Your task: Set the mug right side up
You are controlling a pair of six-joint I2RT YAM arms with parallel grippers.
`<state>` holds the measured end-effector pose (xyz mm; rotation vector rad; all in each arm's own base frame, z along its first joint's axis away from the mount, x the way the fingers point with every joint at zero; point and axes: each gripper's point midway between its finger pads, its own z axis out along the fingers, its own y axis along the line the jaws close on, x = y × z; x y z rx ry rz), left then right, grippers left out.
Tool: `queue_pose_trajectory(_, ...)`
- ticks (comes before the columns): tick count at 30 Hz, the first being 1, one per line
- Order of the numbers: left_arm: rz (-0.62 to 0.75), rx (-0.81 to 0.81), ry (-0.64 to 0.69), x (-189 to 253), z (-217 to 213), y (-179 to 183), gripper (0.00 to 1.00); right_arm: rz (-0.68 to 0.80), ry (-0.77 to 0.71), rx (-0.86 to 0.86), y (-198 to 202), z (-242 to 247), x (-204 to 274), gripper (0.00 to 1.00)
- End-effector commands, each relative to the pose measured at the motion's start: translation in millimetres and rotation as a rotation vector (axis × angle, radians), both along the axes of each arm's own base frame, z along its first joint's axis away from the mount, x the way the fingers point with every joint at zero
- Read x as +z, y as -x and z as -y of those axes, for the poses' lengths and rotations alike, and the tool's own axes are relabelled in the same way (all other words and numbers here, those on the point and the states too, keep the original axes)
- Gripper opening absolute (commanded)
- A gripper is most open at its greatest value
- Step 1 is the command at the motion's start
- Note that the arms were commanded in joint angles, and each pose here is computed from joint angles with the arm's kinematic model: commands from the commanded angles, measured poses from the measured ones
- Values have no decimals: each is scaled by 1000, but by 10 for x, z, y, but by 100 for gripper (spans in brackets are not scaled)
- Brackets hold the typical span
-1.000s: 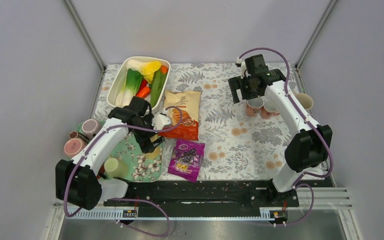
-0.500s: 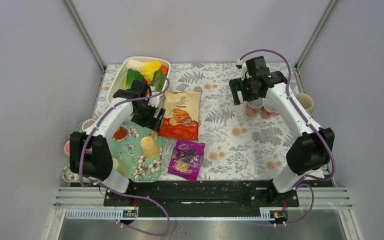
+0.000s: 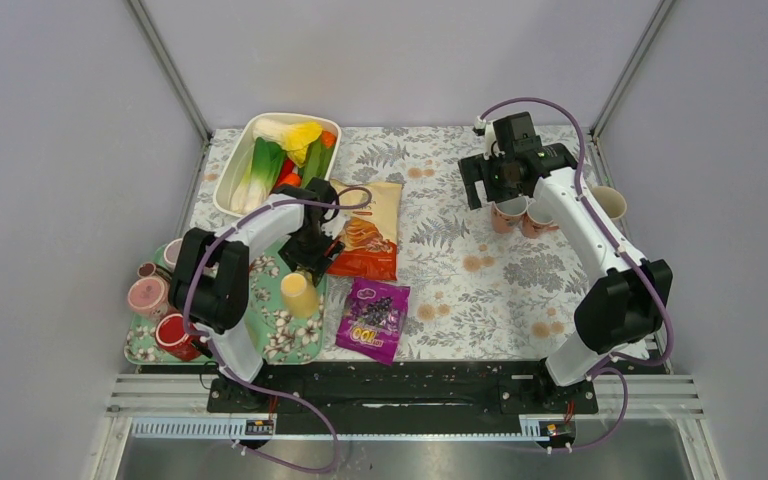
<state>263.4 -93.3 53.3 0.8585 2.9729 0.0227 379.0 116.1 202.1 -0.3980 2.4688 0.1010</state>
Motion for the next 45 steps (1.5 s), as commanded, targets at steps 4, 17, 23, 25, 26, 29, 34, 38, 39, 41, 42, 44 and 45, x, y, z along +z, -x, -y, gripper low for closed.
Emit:
queue_pose_trajectory(4,-84,-26,-19,60,-60,167,49,29,13,14,-20,-16,66,99)
queue_pose_trajectory(17,-114,-70,128,186,16,366,0,18,-16,24,62,-92,60,99)
queue_pose_trajectory(23,111,-75,270,816,120,71,0,73,-131,166,372,-625,140,99)
queue_pose_trajectory(25,183,-81,323,1046,169,25,0,91,-235,290,588,-955,215,99)
queue_pose_trajectory(26,219,-85,342,1159,185,8,0,98,-300,349,703,-1133,248,99)
queue_pose_trajectory(29,319,-109,412,1500,269,-22,0,163,-528,496,973,-1655,456,99)
queue_pose_trajectory(34,517,-124,576,2254,495,-134,0,225,-1033,690,1453,-2452,947,99)
queue_pose_trajectory(38,601,-152,719,2788,687,-98,0,182,-1197,740,1577,-2714,1121,99)
queue_pose_trajectory(39,613,-170,758,2912,744,-67,0,176,-1206,745,1579,-2757,1132,100)
queue_pose_trajectory(41,615,-192,789,3000,817,-23,0,174,-1217,752,1579,-2813,1184,100)
queue_pose_trajectory(42,612,-205,795,3009,851,-2,0,176,-1226,759,1589,-2825,1211,99)
queue_pose_trajectory(44,601,-233,810,3015,921,44,0,193,-1250,772,1609,-2837,1299,99)
queue_pose_trajectory(45,594,-238,824,3024,954,59,0,201,-1256,776,1616,-2844,1330,99)
